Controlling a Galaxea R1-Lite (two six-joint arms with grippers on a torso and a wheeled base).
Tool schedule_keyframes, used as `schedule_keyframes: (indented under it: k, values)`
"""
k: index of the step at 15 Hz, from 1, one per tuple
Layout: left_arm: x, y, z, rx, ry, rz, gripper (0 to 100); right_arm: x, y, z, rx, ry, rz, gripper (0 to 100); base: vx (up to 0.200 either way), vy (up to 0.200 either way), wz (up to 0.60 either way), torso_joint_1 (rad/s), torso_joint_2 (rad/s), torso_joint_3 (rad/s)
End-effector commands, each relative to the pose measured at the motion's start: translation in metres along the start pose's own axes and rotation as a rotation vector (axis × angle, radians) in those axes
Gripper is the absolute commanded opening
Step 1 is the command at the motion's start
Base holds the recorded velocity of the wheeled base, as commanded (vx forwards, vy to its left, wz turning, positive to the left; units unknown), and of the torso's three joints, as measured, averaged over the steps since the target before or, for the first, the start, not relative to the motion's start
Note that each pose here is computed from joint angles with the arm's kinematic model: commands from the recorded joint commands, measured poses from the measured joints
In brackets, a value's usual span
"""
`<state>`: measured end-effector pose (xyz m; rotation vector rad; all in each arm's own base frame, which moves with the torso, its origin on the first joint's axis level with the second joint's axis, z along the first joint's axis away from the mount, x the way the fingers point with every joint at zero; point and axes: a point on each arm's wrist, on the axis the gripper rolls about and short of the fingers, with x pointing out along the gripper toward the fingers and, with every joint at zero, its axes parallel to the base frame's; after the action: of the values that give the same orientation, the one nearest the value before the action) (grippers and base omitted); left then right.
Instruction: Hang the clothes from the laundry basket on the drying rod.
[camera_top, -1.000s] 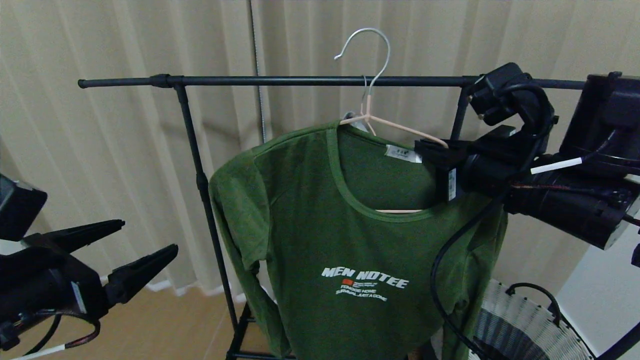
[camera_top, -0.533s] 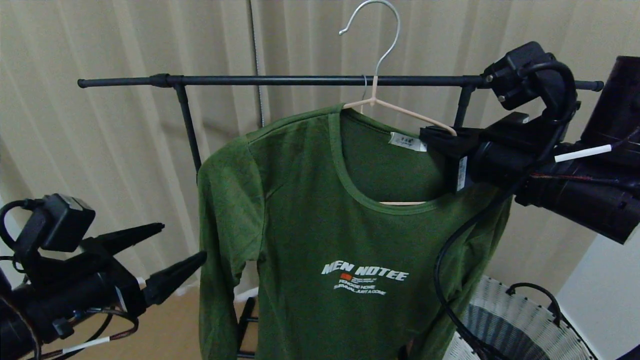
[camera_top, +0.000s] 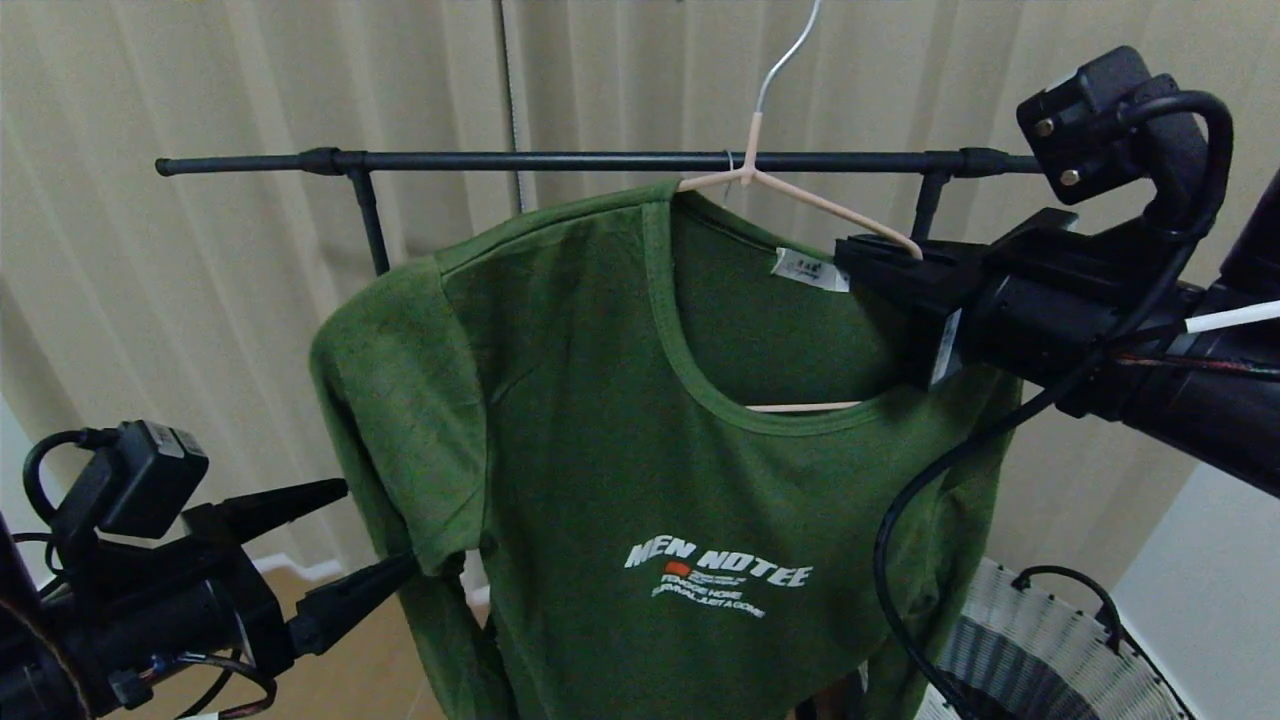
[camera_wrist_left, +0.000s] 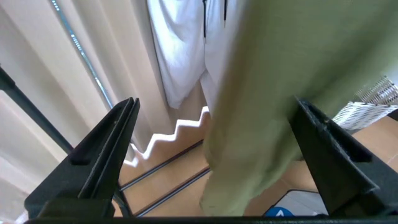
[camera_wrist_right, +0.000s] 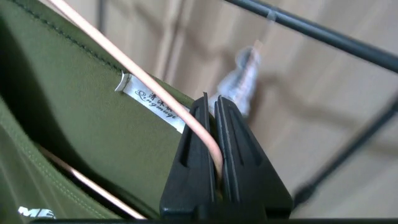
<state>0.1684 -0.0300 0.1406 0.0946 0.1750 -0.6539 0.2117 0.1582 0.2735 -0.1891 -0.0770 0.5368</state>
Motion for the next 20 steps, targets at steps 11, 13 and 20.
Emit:
schedule_keyframes:
  k: [11, 13, 20]
  values:
    - [-0.003, 0.002, -0.002, -0.007, 0.007, 0.021, 0, -0.012, -0.003, -0.001, -0.007, 0.004, -0.016, 0, 0.000, 0.000, 0.00, 0.000, 0.00, 0.000]
    - [-0.007, 0.010, -0.001, -0.003, -0.001, 0.072, 0, -0.013, -0.016, -0.008, -0.011, 0.026, -0.071, 0, 0.000, 0.000, 0.00, 0.000, 0.00, 0.000]
    - [-0.016, 0.015, 0.002, 0.005, -0.023, 0.124, 100, -0.021, -0.047, -0.013, -0.015, 0.050, -0.201, 0, 0.000, 0.000, 0.00, 0.000, 0.00, 0.000]
